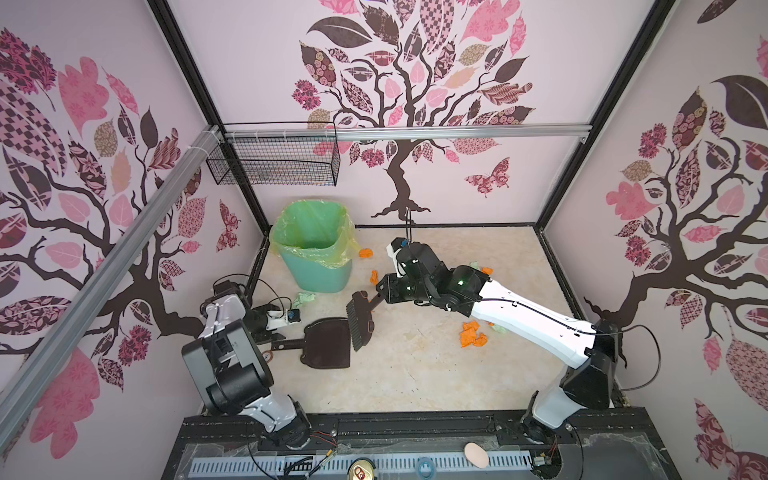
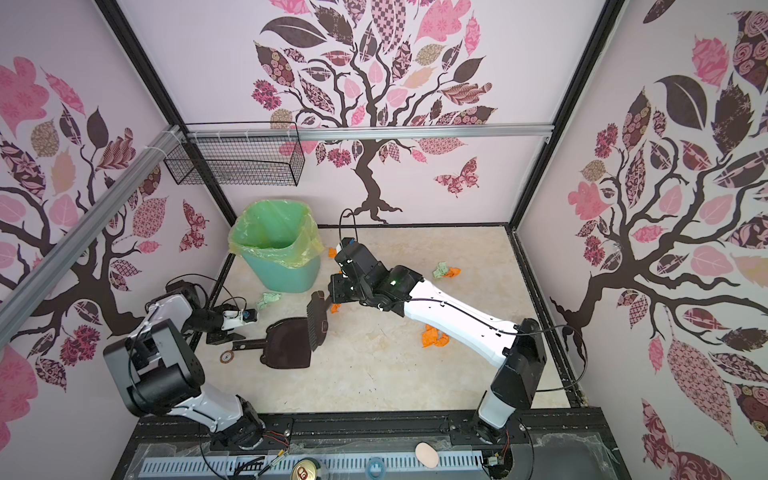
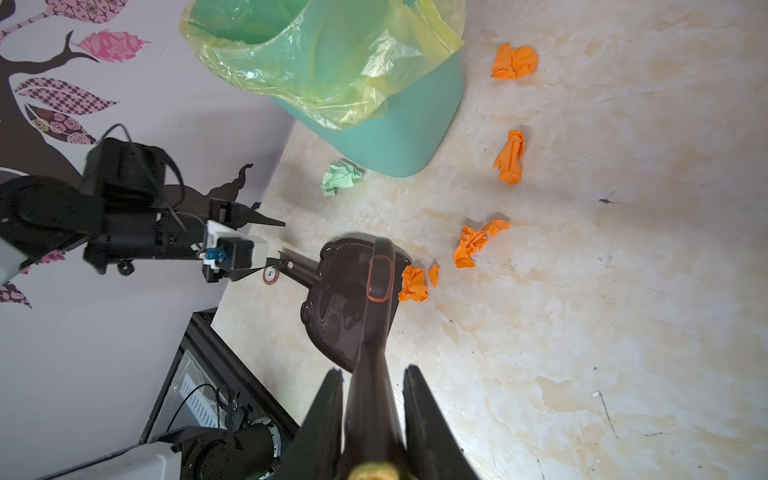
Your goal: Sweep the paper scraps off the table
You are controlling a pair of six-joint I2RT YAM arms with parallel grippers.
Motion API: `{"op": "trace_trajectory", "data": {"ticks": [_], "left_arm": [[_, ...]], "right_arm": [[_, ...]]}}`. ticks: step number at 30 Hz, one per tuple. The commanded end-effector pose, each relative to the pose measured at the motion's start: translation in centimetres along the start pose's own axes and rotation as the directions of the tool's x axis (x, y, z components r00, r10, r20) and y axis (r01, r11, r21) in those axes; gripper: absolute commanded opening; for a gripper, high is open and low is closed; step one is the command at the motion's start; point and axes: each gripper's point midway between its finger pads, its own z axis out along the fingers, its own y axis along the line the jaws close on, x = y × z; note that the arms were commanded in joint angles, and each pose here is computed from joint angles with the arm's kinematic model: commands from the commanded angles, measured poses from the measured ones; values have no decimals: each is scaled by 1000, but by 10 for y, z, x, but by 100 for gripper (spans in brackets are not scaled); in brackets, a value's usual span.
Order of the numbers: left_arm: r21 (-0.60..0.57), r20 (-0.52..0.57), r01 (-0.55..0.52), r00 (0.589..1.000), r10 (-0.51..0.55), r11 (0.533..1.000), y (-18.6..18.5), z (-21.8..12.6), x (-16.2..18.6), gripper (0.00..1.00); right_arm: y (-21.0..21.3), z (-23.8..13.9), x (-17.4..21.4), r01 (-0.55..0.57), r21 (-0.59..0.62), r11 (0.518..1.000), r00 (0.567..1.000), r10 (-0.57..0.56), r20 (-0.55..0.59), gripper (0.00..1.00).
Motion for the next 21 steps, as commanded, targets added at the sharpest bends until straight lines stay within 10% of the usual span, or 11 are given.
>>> {"op": "trace_trajectory", "data": {"ticks": [1,21], "left_arm": [[-27,38,-83,996,84,996,-14,-15,-16,59],[42,13,-116,993,115,992,-61,36,11,61]], "right_arm": [[6,-1,-11,-10,10,1000,1000,10,17,0],[17,10,-16,-2,6,1000,1000,2,-1,0]]}}
